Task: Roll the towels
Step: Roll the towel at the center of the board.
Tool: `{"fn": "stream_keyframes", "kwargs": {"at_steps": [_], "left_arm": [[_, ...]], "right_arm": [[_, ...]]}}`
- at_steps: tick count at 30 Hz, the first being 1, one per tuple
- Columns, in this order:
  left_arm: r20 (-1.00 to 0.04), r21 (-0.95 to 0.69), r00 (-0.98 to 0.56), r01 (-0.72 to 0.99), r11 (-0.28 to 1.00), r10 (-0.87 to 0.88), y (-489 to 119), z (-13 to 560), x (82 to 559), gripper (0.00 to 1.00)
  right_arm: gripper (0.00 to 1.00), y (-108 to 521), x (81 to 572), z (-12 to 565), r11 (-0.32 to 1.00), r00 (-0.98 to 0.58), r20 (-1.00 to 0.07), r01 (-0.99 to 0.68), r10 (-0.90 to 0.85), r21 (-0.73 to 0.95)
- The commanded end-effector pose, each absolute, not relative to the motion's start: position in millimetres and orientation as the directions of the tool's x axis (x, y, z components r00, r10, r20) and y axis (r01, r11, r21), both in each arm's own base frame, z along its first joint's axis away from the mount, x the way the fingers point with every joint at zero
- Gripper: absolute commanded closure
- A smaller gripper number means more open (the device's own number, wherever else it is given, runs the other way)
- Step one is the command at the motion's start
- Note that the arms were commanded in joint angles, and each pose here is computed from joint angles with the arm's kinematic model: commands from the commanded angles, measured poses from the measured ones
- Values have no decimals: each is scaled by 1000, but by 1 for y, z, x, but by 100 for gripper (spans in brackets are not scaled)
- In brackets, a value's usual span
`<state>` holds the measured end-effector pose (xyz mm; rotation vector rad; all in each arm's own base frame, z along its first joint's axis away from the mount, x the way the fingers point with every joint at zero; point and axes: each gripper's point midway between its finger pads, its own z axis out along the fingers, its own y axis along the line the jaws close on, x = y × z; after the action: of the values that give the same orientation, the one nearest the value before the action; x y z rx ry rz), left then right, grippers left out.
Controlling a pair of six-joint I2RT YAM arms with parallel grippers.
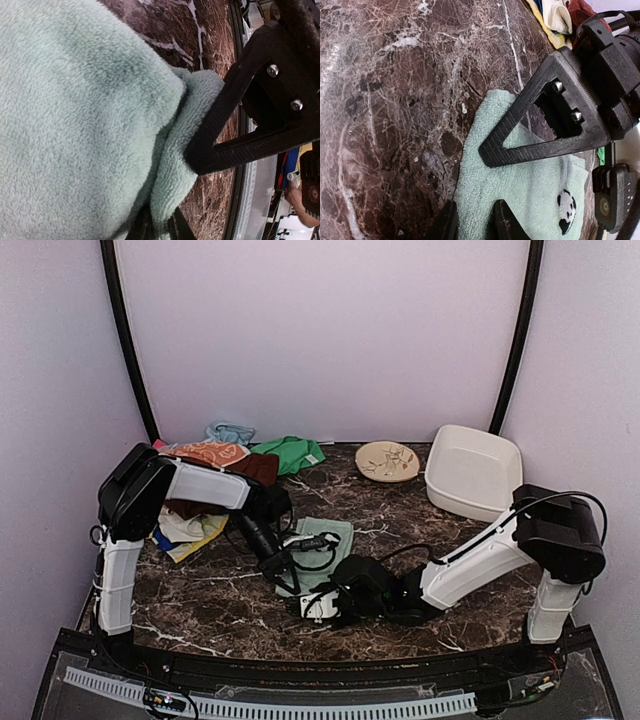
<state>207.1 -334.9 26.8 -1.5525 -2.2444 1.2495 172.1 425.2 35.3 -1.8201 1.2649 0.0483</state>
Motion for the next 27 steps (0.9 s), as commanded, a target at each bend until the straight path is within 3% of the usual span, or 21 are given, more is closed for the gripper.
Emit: {"fn": "stream_keyframes", "kwargs": {"at_steps": [1,5,10,20,27], "left_arm": [[-359,-682,-464,723,112,810,-329,36,214,83],[-395,-660,-478,741,118,785,-324,47,224,54],[-479,-564,-459,814,138,748,-294,72,233,42],[-595,-192,-206,975,112,777,-254,90,220,42],[-589,93,113,993,-71,800,-292,93,201,43]], "right_arm": [[75,420,169,18,-76,399,-516,-840,-758,-538],[78,417,170,5,-69,327,-526,-890,-785,-450],[78,417,177,4,27,175,-594,-949,-785,-315],[84,429,195,39,205,-221,-730,-972,-647,112],[95,428,218,40,289,-556,-616,-826,-559,484]]}}
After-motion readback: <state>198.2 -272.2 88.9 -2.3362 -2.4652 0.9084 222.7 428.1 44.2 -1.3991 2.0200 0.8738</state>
